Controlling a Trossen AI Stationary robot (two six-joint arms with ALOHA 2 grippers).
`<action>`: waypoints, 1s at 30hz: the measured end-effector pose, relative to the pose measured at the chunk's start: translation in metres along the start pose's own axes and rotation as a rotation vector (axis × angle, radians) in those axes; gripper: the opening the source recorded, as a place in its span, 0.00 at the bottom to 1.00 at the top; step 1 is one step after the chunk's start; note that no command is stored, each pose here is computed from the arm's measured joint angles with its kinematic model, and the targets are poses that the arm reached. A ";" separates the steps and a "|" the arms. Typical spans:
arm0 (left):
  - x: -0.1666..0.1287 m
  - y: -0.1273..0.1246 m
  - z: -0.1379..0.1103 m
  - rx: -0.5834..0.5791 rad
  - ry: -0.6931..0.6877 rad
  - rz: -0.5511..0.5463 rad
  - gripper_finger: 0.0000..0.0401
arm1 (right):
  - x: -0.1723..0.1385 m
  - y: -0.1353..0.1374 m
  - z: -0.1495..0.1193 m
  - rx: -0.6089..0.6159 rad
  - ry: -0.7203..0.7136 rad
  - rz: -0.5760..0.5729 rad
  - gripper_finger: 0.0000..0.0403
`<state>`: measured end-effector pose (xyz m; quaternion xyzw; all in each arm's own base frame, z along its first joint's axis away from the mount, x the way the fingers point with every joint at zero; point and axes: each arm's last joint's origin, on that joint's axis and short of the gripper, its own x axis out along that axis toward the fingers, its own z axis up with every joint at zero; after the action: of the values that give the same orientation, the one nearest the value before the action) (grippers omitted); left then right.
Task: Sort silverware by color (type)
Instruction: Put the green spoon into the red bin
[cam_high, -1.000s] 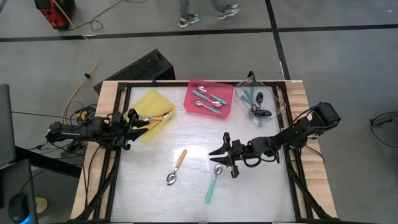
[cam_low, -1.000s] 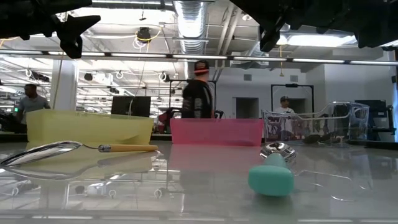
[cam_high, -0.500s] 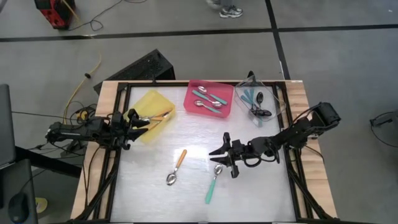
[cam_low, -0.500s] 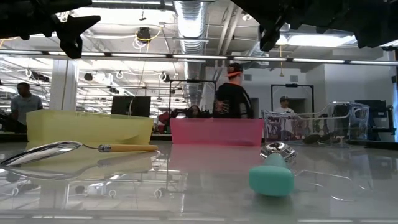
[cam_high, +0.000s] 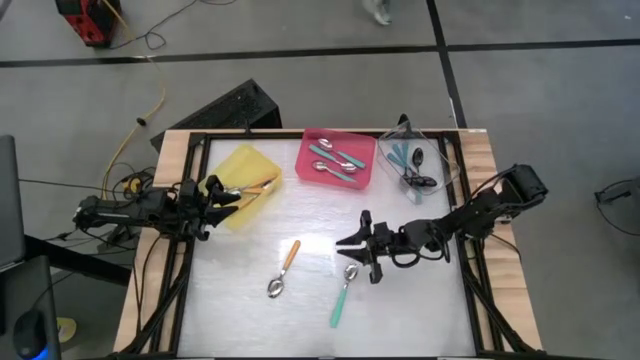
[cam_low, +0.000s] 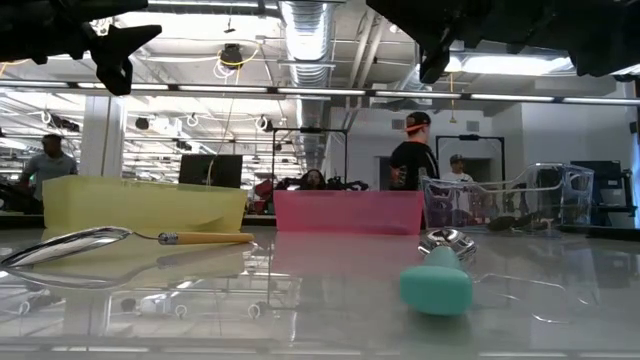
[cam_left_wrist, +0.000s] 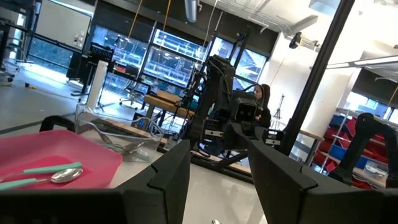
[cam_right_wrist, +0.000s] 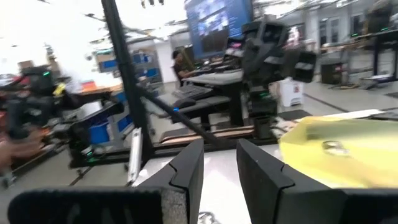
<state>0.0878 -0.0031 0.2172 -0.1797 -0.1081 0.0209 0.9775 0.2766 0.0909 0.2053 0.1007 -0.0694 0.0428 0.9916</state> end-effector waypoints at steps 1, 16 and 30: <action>0.000 0.000 0.000 0.001 0.000 0.000 0.37 | 0.000 -0.002 0.001 0.001 -0.009 -0.013 0.30; 0.000 0.000 0.000 0.012 -0.004 -0.001 0.37 | 0.007 -0.043 0.018 0.025 -0.134 -0.150 0.30; 0.000 0.001 0.003 -0.004 -0.040 0.044 0.37 | -0.001 -0.072 0.036 -0.018 -0.047 -0.283 0.30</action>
<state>0.0872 -0.0015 0.2193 -0.1833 -0.1238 0.0457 0.9742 0.2778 0.0136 0.2263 0.1017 -0.0782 -0.1005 0.9866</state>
